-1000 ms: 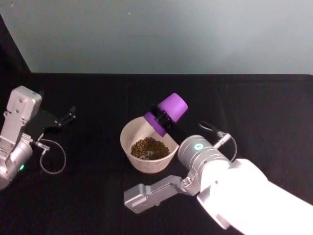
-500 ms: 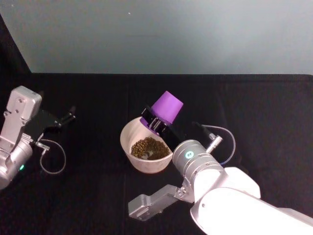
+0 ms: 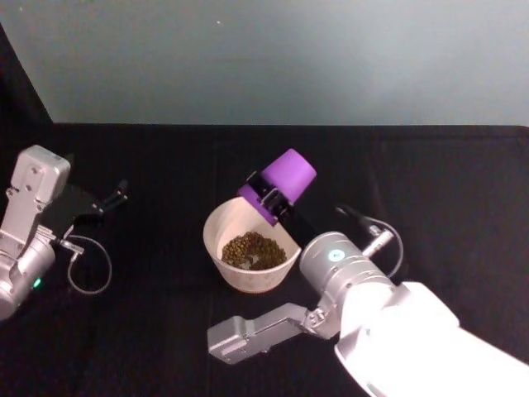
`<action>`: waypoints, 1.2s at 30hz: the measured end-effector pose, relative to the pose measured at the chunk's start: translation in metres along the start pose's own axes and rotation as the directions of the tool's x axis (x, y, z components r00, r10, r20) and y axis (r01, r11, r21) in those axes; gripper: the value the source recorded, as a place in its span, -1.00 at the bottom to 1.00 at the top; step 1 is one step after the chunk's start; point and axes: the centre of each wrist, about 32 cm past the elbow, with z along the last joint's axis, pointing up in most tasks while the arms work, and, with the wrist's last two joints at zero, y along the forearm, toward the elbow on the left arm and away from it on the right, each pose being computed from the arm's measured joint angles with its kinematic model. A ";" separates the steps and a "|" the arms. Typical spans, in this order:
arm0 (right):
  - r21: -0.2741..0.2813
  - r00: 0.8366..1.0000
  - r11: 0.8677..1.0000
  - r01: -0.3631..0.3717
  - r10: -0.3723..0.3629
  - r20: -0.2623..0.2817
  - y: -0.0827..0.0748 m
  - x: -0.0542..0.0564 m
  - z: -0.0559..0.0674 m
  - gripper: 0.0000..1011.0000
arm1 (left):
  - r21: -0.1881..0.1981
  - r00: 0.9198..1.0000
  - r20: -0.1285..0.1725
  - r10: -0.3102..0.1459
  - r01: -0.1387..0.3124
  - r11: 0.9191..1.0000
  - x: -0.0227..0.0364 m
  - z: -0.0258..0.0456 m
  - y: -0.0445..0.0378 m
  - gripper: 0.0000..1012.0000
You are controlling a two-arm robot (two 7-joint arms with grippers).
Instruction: Pick up the cup and pour the mung beans from the cup into the bowl.
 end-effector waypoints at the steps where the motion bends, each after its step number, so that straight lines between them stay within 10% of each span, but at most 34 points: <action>1: -0.004 1.000 1.000 0.003 -0.004 -0.023 -0.001 -0.001 -0.001 0.45 | 0.000 1.000 0.000 0.000 0.000 1.000 0.0000 0.0000 0.0000 0.98; 6: -0.029 0.986 0.999 0.025 -0.029 -0.161 -0.005 -0.007 -0.008 0.45 | 0.000 1.000 0.000 0.000 0.000 1.000 0.0000 0.0000 0.0000 0.98; 13: -0.050 0.907 0.998 0.037 -0.055 -0.417 -0.008 -0.019 -0.026 0.45 | 0.000 1.000 0.000 0.000 0.000 1.000 0.0000 0.0000 0.0000 0.98; 15: -0.049 0.846 0.998 0.046 -0.065 -0.529 -0.008 -0.023 -0.034 0.45 | 0.000 1.000 0.000 0.000 0.000 1.000 0.0000 0.0000 0.0000 0.98; 22: -0.043 0.714 0.997 0.068 -0.079 -0.696 -0.008 -0.030 -0.048 0.45 | 0.000 1.000 0.000 0.000 0.000 1.000 0.0000 0.0000 0.0000 0.98; 31: -0.028 0.444 0.996 0.088 -0.064 -0.894 -0.006 -0.050 -0.069 0.45 | 0.000 1.000 0.000 0.000 0.000 1.000 0.0000 0.0000 0.0000 0.98; 32: -0.025 0.375 0.995 0.093 -0.059 -0.925 -0.007 -0.055 -0.073 0.45 | 0.000 1.000 0.000 0.000 0.000 1.000 0.0000 0.0000 0.0000 0.98; 36: -0.026 0.221 0.993 0.114 -0.051 -0.974 -0.008 -0.068 -0.082 0.45 | 0.000 1.000 0.000 0.000 0.000 1.000 0.0000 0.0000 0.0000 0.98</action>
